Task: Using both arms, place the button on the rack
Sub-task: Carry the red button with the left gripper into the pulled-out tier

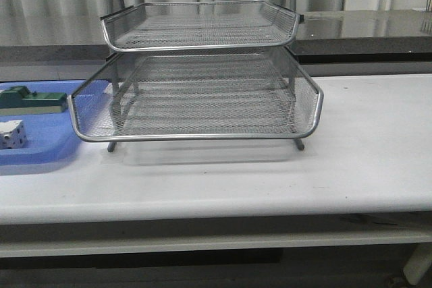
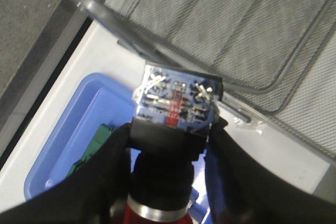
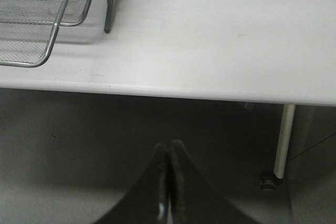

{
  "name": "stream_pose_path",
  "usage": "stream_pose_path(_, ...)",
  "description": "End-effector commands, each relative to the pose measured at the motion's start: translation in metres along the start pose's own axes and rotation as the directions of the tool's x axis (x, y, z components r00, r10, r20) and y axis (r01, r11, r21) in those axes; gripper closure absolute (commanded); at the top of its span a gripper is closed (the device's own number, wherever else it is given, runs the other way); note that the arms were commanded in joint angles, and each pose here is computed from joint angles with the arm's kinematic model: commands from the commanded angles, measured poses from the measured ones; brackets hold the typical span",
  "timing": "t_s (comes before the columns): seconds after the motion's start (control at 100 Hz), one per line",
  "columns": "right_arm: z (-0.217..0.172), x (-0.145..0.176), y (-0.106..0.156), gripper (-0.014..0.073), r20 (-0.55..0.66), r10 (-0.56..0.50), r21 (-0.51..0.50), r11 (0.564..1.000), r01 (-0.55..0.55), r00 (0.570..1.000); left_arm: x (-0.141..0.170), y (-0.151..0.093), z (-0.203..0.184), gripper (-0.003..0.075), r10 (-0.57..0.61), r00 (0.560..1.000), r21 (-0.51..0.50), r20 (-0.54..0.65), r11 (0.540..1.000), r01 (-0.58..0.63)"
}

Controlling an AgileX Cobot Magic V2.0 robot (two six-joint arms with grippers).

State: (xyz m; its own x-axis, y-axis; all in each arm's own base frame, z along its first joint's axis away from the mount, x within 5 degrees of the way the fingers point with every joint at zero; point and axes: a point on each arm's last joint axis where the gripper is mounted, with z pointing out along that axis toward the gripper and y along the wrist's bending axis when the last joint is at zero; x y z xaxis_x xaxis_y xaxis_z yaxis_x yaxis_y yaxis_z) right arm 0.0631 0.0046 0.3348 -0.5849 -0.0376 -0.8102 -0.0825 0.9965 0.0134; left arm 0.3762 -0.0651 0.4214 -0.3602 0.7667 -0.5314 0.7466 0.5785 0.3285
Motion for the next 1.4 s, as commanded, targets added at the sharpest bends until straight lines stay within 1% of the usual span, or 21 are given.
stream_pose_path(0.0, -0.007, -0.013, -0.001, 0.0666, 0.090, -0.008, 0.007, 1.000, 0.008, 0.996, -0.026, -0.024, -0.029, 0.0741, 0.047, 0.994, 0.011, 0.103, 0.999, -0.048)
stream_pose_path(0.15, -0.007, -0.013, -0.001, 0.0666, 0.090, -0.008, 0.007, 1.000, 0.008, 0.996, -0.051, -0.059, -0.021, 0.0741, 0.128, 0.982, 0.083, 0.136, 0.987, -0.140)
stream_pose_path(0.27, -0.007, -0.013, -0.001, 0.0666, 0.090, -0.008, 0.007, 1.000, 0.008, 0.996, -0.067, -0.090, -0.012, 0.0741, 0.190, 0.969, 0.147, 0.156, 0.966, -0.213)
stream_pose_path(0.39, -0.007, -0.013, -0.001, 0.0666, 0.090, -0.008, 0.007, 1.000, 0.008, 0.996, -0.075, -0.115, -0.004, 0.0741, 0.233, 0.960, 0.204, 0.159, 0.943, -0.262)
stream_pose_path(0.55, -0.007, -0.013, -0.001, 0.0666, 0.090, -0.008, 0.007, 1.000, 0.008, 0.996, -0.076, -0.137, 0.010, 0.0741, 0.270, 0.953, 0.258, 0.137, 0.919, -0.297)
stream_pose_path(0.75, -0.007, -0.013, -0.001, 0.0666, 0.090, -0.008, 0.007, 1.000, 0.008, 0.996, -0.074, -0.142, 0.032, 0.0741, 0.270, 0.957, 0.288, 0.110, 0.912, -0.290)
stream_pose_path(1.02, -0.007, -0.013, -0.001, 0.0666, 0.090, -0.008, 0.007, 1.000, 0.008, 0.996, -0.071, -0.147, 0.083, 0.0741, 0.269, 0.962, 0.352, 0.038, 0.898, -0.265)
stream_pose_path(1.17, -0.007, -0.013, -0.001, 0.0666, 0.090, -0.008, 0.007, 1.000, 0.008, 0.996, -0.070, -0.147, 0.104, 0.0741, 0.273, 0.962, 0.346, 0.018, 0.901, -0.262)
stream_pose_path(1.39, -0.007, -0.013, -0.001, 0.0666, 0.090, -0.008, 0.007, 1.000, 0.008, 0.996, -0.066, -0.147, 0.122, 0.0739, 0.287, 0.958, 0.347, -0.016, 0.900, -0.264)
